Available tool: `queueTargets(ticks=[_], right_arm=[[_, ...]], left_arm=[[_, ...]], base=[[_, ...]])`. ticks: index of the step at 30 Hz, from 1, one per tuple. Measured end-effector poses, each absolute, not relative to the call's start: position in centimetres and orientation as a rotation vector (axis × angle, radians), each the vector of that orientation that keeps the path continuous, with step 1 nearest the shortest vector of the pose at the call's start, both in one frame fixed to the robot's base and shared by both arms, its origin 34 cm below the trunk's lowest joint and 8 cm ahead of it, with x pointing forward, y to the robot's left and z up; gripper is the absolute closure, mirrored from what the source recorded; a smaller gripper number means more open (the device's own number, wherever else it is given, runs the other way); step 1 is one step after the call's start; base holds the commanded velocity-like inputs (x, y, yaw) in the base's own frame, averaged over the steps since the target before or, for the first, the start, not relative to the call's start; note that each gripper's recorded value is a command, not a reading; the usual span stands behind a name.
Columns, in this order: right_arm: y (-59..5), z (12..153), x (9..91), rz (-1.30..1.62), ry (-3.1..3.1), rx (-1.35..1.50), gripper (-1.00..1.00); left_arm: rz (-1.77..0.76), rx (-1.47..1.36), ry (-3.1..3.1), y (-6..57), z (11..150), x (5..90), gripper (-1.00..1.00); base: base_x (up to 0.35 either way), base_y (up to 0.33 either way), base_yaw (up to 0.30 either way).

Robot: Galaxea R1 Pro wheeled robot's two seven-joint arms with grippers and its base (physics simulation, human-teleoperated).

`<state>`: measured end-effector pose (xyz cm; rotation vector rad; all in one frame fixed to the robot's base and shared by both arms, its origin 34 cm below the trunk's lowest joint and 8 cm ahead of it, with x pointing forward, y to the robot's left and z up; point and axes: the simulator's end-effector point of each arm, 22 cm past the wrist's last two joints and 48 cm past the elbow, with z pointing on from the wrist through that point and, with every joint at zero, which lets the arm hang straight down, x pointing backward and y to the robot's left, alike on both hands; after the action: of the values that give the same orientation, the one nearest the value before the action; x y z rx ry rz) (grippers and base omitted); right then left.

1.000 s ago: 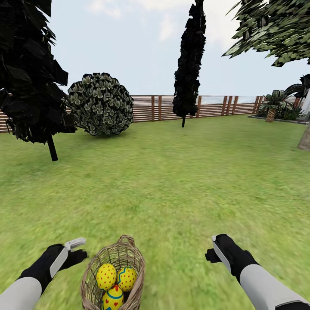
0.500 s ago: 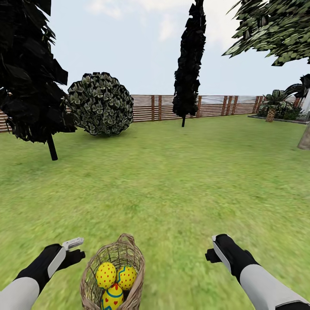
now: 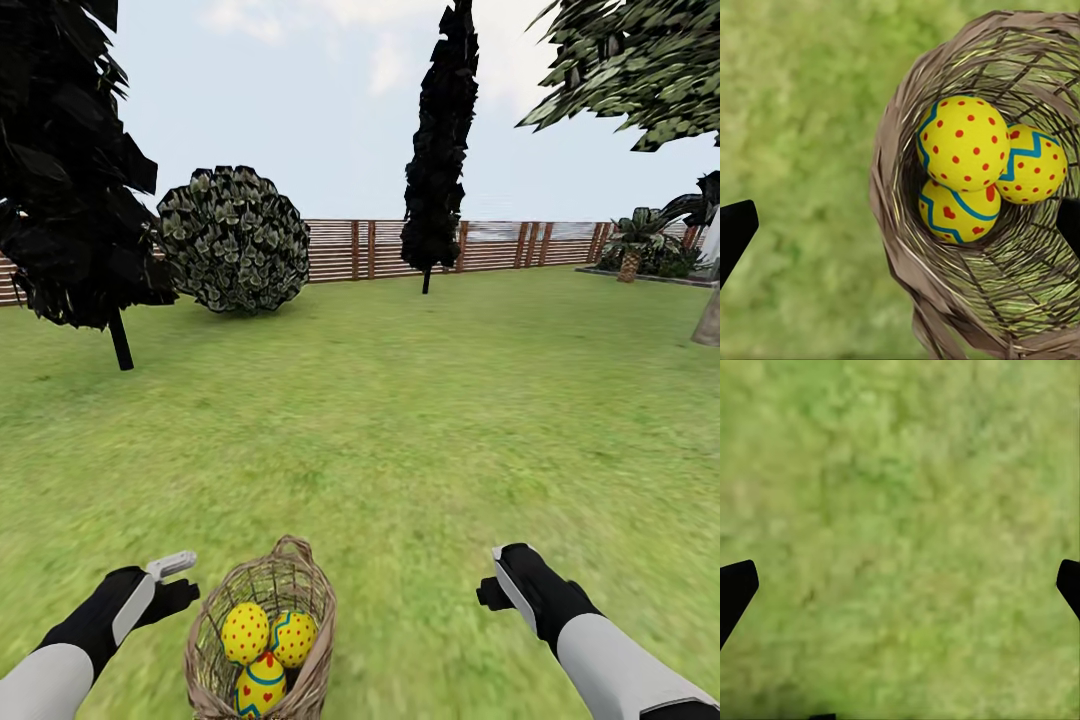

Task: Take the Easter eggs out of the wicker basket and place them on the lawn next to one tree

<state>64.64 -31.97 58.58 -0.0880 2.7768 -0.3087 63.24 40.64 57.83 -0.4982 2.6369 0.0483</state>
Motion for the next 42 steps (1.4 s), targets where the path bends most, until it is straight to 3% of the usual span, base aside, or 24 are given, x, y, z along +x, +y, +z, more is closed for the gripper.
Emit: queueTargets(ticks=[42], right_arm=[[-32.0,50.2,63.4,-0.309,2.775,-0.089,-1.0]], left_arm=[[0.011,-0.485,2.648,38.4,49.0,62.1,-1.0]], base=[[0.0,0.0,0.0]])
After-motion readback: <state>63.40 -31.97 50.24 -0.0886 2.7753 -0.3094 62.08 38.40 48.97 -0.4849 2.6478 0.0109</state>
